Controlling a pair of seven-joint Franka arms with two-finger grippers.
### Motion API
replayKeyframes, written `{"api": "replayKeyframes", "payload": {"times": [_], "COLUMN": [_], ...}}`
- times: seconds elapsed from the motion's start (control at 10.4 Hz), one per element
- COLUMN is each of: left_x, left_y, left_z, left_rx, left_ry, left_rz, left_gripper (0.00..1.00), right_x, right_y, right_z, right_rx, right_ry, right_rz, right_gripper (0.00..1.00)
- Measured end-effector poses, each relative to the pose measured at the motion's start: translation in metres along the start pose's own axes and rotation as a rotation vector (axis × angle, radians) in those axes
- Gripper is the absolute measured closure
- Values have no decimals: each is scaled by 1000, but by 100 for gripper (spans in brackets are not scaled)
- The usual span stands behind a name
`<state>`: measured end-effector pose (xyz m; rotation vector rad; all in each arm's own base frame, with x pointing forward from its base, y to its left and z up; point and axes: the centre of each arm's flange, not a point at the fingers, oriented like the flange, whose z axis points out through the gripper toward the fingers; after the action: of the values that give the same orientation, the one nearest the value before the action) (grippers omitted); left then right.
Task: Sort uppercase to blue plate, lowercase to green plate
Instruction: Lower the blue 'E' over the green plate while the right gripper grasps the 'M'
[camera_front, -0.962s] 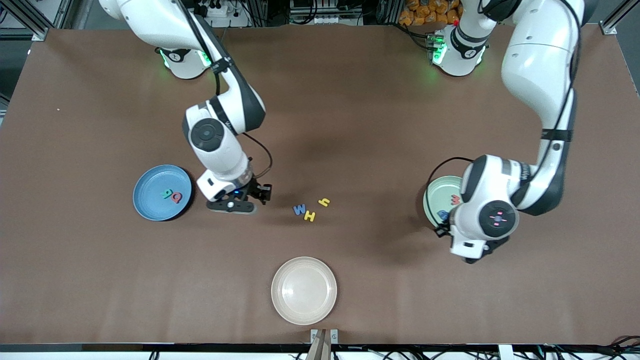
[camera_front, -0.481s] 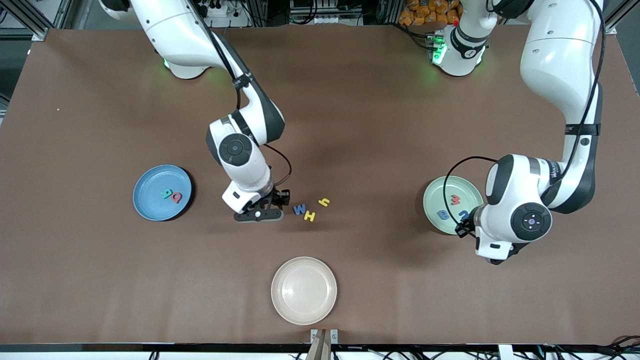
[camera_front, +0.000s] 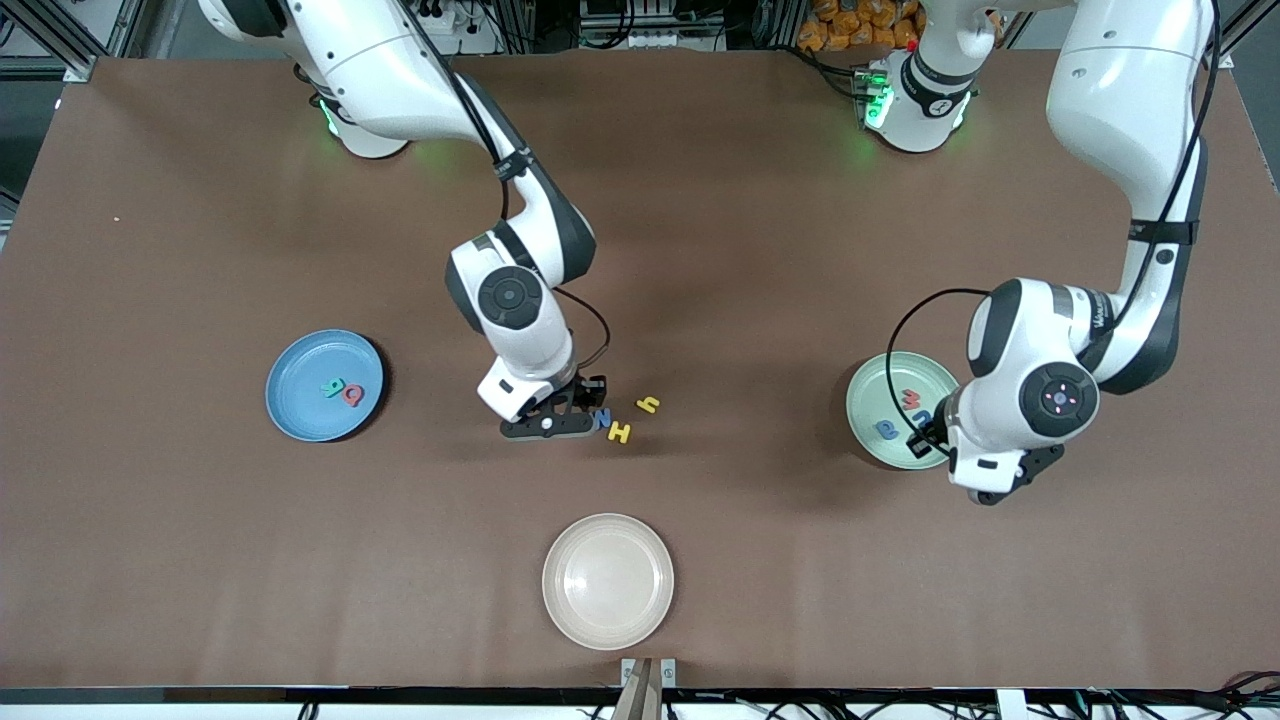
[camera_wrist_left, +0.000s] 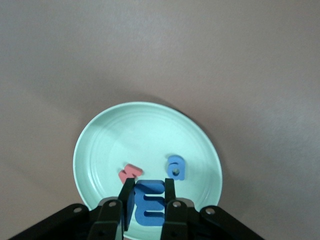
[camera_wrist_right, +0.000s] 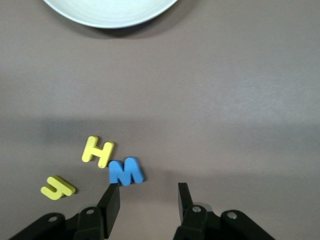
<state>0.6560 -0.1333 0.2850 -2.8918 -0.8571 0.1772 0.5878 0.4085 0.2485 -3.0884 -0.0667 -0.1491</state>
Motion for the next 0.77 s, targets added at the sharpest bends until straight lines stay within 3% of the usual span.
{"api": "replayKeyframes", "payload": {"times": [0.77], "left_x": [-29], "left_y": [10], "left_z": [35], "left_rx": [39], "left_ry": [-40], "left_rz": [44], "left_gripper": [72], "right_x": [-21], "right_y": [-37], "right_z": [57], "right_rx": [-3], "right_ry": [15], "right_rz": [44], "right_gripper": [43]}}
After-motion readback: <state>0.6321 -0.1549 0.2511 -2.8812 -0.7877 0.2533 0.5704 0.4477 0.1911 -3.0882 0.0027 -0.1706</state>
